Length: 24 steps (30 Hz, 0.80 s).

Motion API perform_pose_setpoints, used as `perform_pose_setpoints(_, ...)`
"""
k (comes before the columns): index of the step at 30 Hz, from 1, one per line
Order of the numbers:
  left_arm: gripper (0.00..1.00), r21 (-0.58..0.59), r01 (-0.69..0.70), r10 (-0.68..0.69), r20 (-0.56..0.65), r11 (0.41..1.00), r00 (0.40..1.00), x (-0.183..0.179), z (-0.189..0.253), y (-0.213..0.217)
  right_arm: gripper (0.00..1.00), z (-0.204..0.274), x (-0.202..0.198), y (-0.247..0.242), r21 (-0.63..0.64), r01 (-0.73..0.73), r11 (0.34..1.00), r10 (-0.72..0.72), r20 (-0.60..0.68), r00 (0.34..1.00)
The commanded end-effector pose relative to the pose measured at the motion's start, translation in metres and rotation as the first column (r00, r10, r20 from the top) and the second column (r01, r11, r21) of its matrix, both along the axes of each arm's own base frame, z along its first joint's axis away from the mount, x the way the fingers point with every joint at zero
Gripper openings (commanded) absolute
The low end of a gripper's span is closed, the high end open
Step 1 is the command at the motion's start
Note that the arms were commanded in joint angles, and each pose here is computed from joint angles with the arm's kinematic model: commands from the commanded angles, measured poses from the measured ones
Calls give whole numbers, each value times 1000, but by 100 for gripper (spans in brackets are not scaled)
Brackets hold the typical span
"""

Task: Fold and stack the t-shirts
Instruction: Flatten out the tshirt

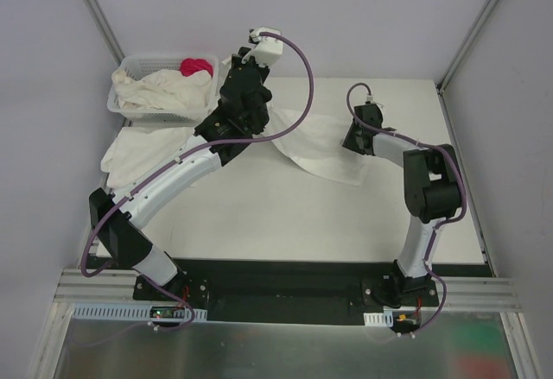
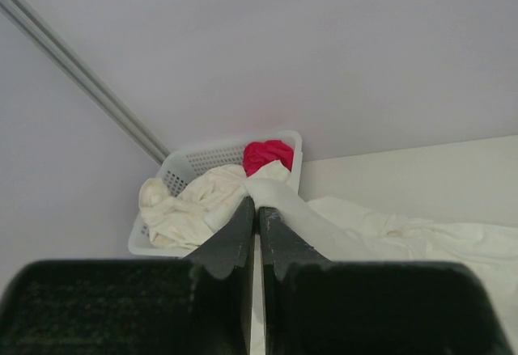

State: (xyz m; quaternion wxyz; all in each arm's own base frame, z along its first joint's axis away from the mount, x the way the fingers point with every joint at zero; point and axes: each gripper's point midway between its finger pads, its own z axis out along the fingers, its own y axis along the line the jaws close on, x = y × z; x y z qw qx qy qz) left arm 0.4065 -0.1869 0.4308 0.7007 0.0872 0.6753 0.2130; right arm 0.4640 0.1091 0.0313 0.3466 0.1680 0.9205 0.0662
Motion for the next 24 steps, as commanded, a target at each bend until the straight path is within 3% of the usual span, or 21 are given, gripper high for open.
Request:
perform_pose_setpoints(1,0,-73,-2,6,58,997,998,-7,20,10,33,15,-11,-17,-35,23,999,-22,14,1000)
perform_pose_setpoints(15,0,-67,-10,14,65,998,998,-7,21,11,25,7,-14,-18,-12,55,998,-55,10,998)
perform_pose_setpoints(24,0,-65,-26,30,65,998,997,-10,21,17,32,13,5,-16,-20,45,999,-44,25,999)
